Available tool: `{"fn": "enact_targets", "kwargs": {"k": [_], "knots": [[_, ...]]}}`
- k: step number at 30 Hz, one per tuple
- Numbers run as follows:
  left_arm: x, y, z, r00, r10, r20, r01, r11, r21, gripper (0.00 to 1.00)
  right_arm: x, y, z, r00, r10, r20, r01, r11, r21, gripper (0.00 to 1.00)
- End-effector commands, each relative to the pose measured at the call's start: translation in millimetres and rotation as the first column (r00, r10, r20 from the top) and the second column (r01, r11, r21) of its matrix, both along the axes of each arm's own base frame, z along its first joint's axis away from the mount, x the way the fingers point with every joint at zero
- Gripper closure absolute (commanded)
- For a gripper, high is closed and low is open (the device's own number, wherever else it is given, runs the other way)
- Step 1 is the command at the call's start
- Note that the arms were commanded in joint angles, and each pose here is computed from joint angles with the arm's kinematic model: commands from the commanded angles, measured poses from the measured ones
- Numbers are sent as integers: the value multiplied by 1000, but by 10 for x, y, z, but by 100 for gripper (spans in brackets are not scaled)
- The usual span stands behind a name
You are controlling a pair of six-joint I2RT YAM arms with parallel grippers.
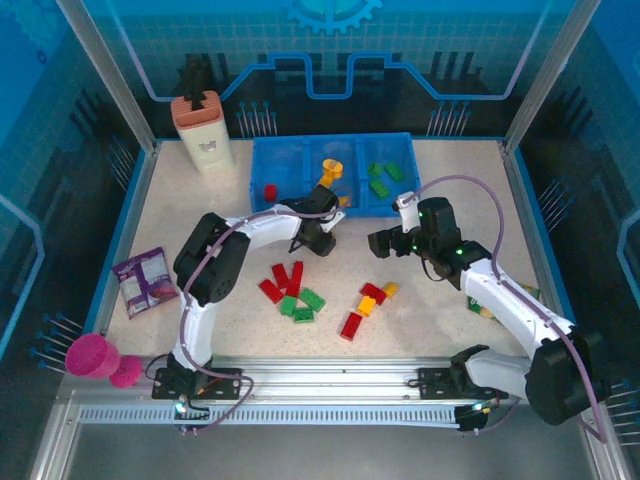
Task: Sort the legos into containers by color
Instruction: Pick up the lego from the center of the table, then place the lego in the container.
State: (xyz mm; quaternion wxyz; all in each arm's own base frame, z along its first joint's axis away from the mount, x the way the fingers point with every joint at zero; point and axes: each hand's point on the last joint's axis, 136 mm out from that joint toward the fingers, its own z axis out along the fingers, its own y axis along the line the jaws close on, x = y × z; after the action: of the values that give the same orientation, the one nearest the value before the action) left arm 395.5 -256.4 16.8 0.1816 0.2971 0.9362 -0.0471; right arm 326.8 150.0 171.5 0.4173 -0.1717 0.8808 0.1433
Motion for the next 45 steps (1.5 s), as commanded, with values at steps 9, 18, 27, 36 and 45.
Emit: {"fn": "enact_targets", "kwargs": {"k": [9, 18, 27, 36, 45], "knots": [[-264, 192, 65, 989, 148, 5, -148, 989, 30, 79, 10, 32, 169, 999, 11, 39, -12, 1000, 23, 0], [249, 3, 1276, 934, 226, 276, -186, 969, -165, 82, -27, -30, 217, 998, -22, 56, 20, 999, 30, 0], [1094, -71, 1661, 842, 321, 433, -262, 946, -193, 82, -82, -36, 269, 998, -32, 55, 29, 998, 59, 0], [1681, -37, 1518, 829, 330, 451, -287, 944, -163, 82, -134, -110, 353, 996, -45, 73, 43, 998, 39, 0], [2022, -272, 1300, 861, 329, 388, -258, 940, -226, 79, -126, -104, 358, 997, -41, 71, 38, 998, 40, 0]]}}
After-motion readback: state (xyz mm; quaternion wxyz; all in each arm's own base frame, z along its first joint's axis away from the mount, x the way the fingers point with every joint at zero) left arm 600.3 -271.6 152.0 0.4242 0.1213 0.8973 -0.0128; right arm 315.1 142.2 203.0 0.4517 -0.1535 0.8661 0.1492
